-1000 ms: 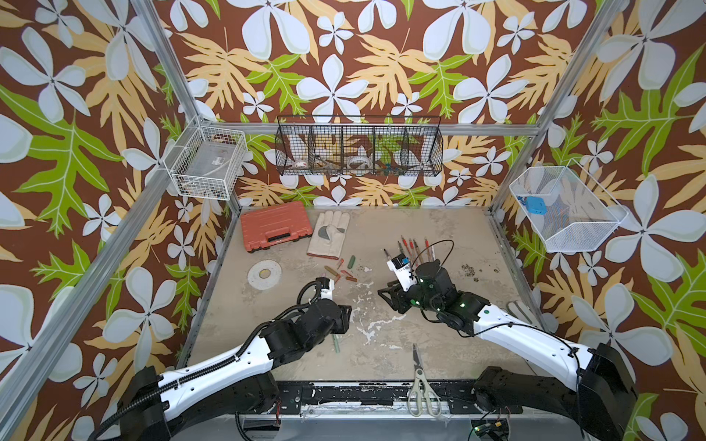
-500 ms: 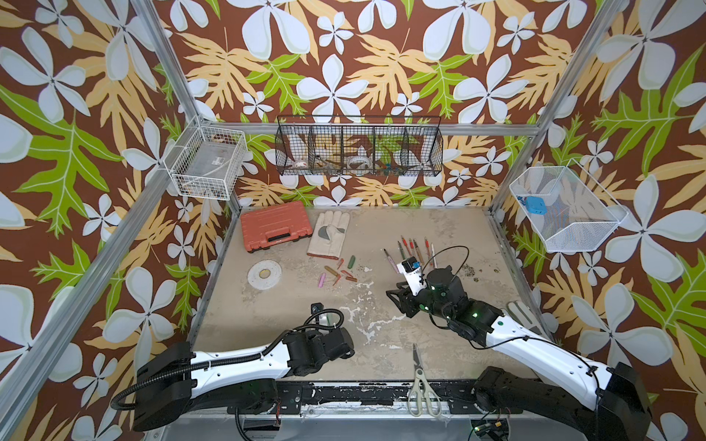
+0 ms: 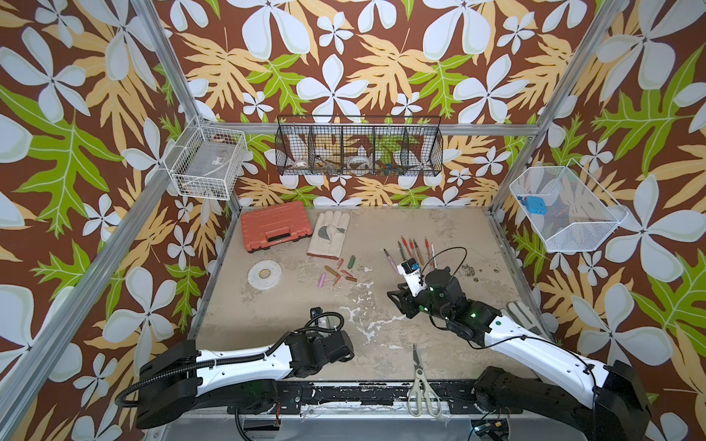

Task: Remove pen caps from pens
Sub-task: Pick up the pen from the bottom-center of the table.

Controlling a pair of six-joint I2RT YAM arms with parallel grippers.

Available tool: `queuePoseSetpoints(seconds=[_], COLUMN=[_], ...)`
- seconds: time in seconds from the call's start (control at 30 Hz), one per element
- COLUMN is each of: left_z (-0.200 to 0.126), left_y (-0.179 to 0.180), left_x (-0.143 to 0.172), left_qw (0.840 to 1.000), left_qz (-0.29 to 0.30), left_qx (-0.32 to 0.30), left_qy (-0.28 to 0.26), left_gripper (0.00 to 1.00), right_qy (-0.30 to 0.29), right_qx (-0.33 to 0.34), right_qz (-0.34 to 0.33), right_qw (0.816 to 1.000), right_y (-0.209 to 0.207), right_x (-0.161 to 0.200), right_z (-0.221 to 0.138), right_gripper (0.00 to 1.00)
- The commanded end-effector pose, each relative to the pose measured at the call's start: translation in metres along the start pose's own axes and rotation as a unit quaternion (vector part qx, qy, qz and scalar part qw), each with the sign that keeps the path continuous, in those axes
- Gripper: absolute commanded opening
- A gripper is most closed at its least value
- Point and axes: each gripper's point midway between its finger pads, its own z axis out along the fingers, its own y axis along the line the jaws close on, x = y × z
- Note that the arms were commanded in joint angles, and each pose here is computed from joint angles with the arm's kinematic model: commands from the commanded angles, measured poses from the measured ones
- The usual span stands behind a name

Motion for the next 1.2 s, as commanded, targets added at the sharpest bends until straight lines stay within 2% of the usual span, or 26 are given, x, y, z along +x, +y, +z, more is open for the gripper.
queuePoseSetpoints(seconds=[0.0, 0.13, 0.33, 0.63, 0.9, 1.17], left_z=[-0.003, -0.003, -0.010, -0.004, 0.010, 0.021], left_y=[0.010, 0.010, -0.009, -0.009, -0.004, -0.009], left_x=[-0.003, -0.005, -0.020, -0.023, -0.011, -0.005], left_qw=[1.000, 1.000, 0.999, 0.999, 0.997, 0.997], left_qz=[-0.003, -0.005, -0.015, 0.017, 0.042, 0.054], left_qx=[-0.019, -0.014, 0.024, -0.023, -0.056, -0.060], left_qy=[-0.009, -0.015, -0.042, -0.044, -0.022, -0.006], left_gripper=[0.48, 0.46, 0.40, 0.33, 0.33, 0.32], right_qy=[-0.005, -0.004, -0.003, -0.006, -0.009, -0.008], right_qx=[0.011, 0.009, 0.009, 0.012, 0.013, 0.013], right_qz=[-0.007, -0.006, -0.006, -0.008, -0.008, -0.008], right_qw=[1.000, 1.000, 1.000, 1.000, 1.000, 1.000], right_y=[-0.004, -0.003, -0.004, -0.004, -0.004, -0.005], right_x=[-0.002, -0.001, 0.000, -0.002, -0.002, -0.002], right_z=[0.001, 0.002, 0.002, 0.001, 0.000, 0.000], right_gripper=[0.48, 0.48, 0.48, 0.47, 0.46, 0.46])
